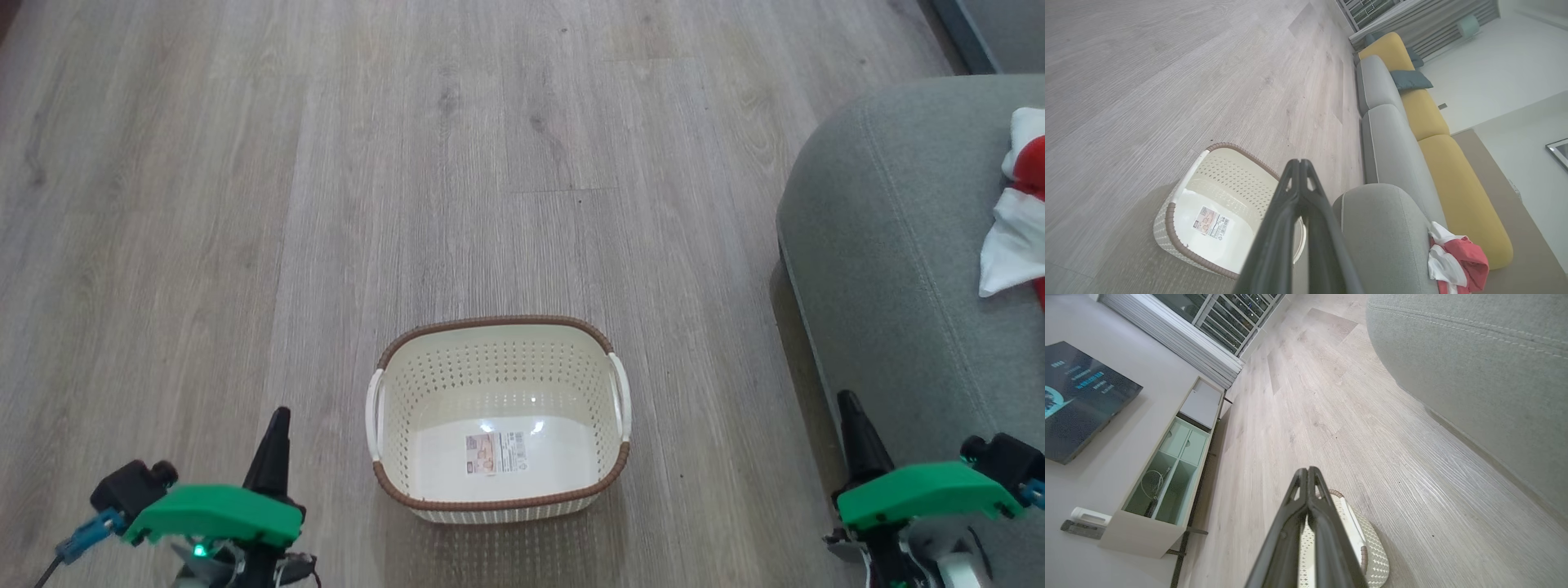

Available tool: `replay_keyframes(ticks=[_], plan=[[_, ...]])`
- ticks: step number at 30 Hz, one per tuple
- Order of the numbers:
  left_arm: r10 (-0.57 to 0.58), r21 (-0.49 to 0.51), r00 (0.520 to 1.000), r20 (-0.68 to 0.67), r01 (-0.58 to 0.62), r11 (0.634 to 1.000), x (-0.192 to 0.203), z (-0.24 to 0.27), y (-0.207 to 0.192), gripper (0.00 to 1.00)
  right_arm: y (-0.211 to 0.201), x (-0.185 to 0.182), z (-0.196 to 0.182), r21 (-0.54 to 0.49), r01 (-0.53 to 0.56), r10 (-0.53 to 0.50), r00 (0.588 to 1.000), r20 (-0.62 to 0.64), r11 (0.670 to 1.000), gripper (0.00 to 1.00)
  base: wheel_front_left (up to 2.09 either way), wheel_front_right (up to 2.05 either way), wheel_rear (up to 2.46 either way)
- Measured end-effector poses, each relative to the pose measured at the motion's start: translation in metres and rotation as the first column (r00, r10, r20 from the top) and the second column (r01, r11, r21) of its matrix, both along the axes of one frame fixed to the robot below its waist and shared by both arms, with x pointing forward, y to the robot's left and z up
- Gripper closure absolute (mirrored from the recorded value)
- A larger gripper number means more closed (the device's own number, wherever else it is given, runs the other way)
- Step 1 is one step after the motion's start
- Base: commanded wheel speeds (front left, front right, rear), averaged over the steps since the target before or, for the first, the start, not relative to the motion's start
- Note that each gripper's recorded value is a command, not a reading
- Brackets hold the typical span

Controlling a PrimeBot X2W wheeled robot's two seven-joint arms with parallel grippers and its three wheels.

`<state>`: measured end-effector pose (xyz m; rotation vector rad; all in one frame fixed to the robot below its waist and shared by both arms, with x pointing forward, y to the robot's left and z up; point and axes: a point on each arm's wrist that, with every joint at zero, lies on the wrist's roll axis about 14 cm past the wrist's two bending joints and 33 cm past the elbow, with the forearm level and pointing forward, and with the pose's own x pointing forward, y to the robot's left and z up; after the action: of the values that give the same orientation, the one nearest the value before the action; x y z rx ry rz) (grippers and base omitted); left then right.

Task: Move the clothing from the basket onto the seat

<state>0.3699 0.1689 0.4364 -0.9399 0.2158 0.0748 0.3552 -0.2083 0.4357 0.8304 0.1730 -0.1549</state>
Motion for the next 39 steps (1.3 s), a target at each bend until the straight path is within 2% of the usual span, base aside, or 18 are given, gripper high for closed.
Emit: replay_keyframes(ticks=[9, 20, 30, 39], plan=[[0.021, -0.090, 1.000, 0.006, -0.020, 0.996, 0.001, 0.005, 0.002, 1.00, -0.001, 0.002, 0.005, 0.104, 0.023, -0.025, 1.000, 0.016, 0.994, 1.00, 0.00, 0.00, 0.00], [0.052, -0.201, 0.999, 0.012, -0.049, 0.978, 0.002, 0.010, 0.007, 1.00, -0.001, 0.007, 0.011, 0.233, 0.036, -0.045, 0.998, 0.034, 0.972, 1.00, 0.00, 0.00, 0.00], [0.070, -0.299, 0.997, 0.018, -0.061, 0.952, 0.003, 0.016, 0.009, 1.00, -0.001, 0.010, 0.018, 0.345, 0.044, -0.066, 0.996, 0.052, 0.937, 1.00, 0.00, 0.00, 0.00], [0.091, -0.394, 0.995, 0.029, -0.073, 0.916, 0.004, 0.023, 0.012, 1.00, -0.001, 0.012, 0.023, 0.455, 0.046, -0.084, 0.994, 0.065, 0.890, 1.00, 0.00, 0.00, 0.00]])
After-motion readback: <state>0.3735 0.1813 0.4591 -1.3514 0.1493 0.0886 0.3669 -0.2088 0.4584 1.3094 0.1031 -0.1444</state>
